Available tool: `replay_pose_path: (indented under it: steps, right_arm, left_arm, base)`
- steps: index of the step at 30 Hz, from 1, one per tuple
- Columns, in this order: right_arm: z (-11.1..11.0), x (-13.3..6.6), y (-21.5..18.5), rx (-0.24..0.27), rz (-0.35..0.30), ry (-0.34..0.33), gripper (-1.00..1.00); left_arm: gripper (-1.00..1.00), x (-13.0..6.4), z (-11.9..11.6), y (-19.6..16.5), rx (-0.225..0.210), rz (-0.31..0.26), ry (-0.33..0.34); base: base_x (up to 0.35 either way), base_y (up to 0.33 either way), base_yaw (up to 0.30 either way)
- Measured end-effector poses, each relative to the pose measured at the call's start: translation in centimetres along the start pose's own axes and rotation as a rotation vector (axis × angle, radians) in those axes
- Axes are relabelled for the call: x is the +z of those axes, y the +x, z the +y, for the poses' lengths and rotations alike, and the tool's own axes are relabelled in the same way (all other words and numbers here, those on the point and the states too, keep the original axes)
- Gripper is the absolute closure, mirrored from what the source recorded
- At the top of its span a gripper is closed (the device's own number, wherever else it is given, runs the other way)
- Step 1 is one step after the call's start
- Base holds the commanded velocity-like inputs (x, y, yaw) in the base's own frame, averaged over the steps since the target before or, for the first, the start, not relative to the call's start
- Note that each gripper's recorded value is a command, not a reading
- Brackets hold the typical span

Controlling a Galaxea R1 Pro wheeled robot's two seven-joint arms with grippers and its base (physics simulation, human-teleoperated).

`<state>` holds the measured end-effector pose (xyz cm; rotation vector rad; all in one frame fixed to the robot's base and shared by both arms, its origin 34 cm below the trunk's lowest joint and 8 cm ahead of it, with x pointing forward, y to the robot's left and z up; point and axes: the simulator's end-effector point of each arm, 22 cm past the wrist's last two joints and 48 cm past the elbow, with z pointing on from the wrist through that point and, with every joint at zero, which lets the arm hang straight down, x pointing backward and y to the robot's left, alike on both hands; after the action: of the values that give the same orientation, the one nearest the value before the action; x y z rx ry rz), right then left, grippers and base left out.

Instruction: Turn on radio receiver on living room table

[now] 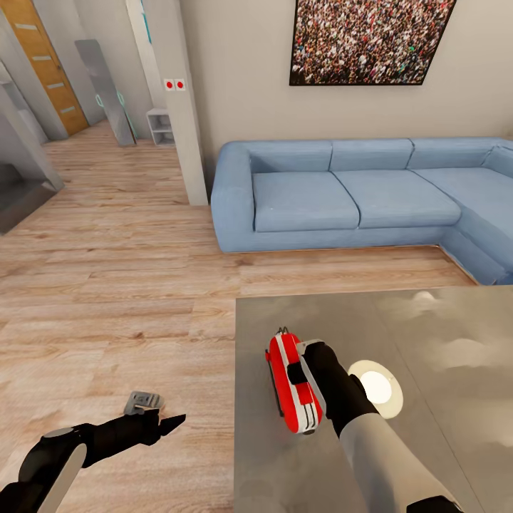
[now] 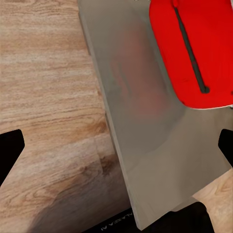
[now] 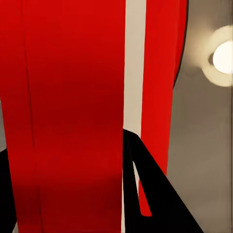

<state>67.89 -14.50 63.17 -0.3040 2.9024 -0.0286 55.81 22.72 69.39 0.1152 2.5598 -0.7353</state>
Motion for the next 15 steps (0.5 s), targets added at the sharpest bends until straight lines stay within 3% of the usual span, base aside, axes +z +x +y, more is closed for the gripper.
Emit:
replay_pose_path:
  steps: [2, 3, 5, 7, 9, 10, 11, 12, 14, 15]
  right_arm:
    - [-0.1, -0.2, -0.4, 0.000, -0.013, 0.004, 1.00]
    - [-0.4, -1.6, -0.9, -0.005, 0.007, 0.011, 1.00]
    - [-1.2, -4.8, -5.2, 0.013, -0.119, 0.025, 1.00]
    - [-2.6, -11.6, -11.8, 0.050, -0.348, 0.036, 1.00]
    - [-4.5, -21.8, -17.4, 0.092, -0.631, 0.060, 1.00]
    - [-5.3, -24.8, -18.3, 0.103, -0.705, 0.079, 1.00]
    - [-5.6, -25.5, -18.5, 0.104, -0.720, 0.089, 1.00]
    - [-5.2, -23.7, -18.0, 0.096, -0.677, 0.084, 1.00]
    - [-3.5, -17.8, -15.6, 0.077, -0.526, 0.040, 1.00]
    - [-3.1, -16.6, -15.0, 0.073, -0.493, 0.030, 1.00]
  left_arm:
    - [-1.00, 0.0, 0.0, 0.0, 0.000, -0.001, 0.000]
    - [-1.00, 0.0, 0.0, 0.0, 0.000, 0.000, 0.000]
    - [-1.00, 0.0, 0.0, 0.0, 0.000, 0.000, 0.000]
    - [-1.00, 0.0, 0.0, 0.0, 0.000, 0.000, 0.000]
    - [-1.00, 0.0, 0.0, 0.0, 0.000, -0.001, 0.000]
    - [-1.00, 0.0, 0.0, 0.0, 0.000, -0.001, 0.000]
    - [-1.00, 0.0, 0.0, 0.0, 0.000, 0.000, 0.000]
    - [-1.00, 0.0, 0.0, 0.0, 0.000, 0.000, 0.000]
    - [-1.00, 0.0, 0.0, 0.0, 0.000, 0.000, 0.000]
    - [-1.00, 0.0, 0.0, 0.0, 0.000, 0.000, 0.000]
  base:
    - [0.000, 0.000, 0.000]
    - [0.000, 0.000, 0.000]
    - [0.000, 0.000, 0.000]
    - [0.000, 0.000, 0.000]
    - [0.000, 0.000, 0.000]
    - [0.000, 0.000, 0.000]
    - [0.000, 0.000, 0.000]
    - [0.000, 0.000, 0.000]
    - [0.000, 0.000, 0.000]
    - [0.000, 0.000, 0.000]
